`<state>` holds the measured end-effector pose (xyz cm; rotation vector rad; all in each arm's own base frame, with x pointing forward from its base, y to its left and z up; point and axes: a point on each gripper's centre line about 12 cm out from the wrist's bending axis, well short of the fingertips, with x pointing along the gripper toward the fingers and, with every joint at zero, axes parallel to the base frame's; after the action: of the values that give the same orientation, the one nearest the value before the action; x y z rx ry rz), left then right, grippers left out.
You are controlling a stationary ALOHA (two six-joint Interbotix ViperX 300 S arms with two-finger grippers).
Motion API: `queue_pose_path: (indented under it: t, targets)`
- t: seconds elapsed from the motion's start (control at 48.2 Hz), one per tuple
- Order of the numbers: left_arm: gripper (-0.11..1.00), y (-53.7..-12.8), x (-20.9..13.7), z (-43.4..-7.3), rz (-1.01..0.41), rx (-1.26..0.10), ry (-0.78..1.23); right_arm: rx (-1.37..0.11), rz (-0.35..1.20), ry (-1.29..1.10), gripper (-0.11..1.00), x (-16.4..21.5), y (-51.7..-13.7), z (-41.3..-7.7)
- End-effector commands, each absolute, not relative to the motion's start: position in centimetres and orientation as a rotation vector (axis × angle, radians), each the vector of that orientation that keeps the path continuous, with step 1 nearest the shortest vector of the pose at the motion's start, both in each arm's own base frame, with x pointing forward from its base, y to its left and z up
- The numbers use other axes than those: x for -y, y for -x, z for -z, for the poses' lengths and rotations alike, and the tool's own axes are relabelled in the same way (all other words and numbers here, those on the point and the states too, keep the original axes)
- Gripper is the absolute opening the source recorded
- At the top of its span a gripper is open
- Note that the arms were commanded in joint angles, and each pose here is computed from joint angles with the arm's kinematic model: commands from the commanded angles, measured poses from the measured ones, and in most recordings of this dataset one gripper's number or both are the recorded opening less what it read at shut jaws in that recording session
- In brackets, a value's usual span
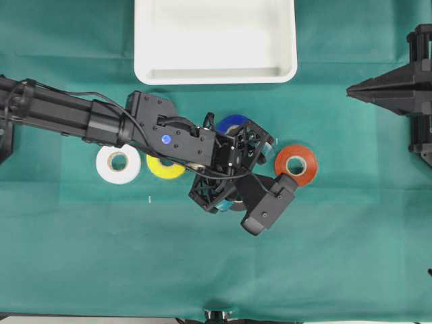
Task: Pick up the tape from a random location and place it into the white case.
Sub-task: 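Close the left gripper on the black tape roll's rim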
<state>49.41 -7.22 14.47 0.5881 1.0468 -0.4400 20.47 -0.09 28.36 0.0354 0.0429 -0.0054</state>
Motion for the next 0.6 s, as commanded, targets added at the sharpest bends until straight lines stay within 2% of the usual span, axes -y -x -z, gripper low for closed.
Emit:
queue_pose_path:
  t: [0.0,0.581]
  targets:
    - [0.98,-49.4,7.2,-15.3,0.433,-1.02,-0.587,-0.032,0.007,-0.035,0.0,0.1,-20.8,-29.0]
    - [0.98,-49.7,6.9,-13.9,0.432,-1.041,-0.583,-0.04,0.005,-0.034,0.0,0.1,-21.0,-28.8]
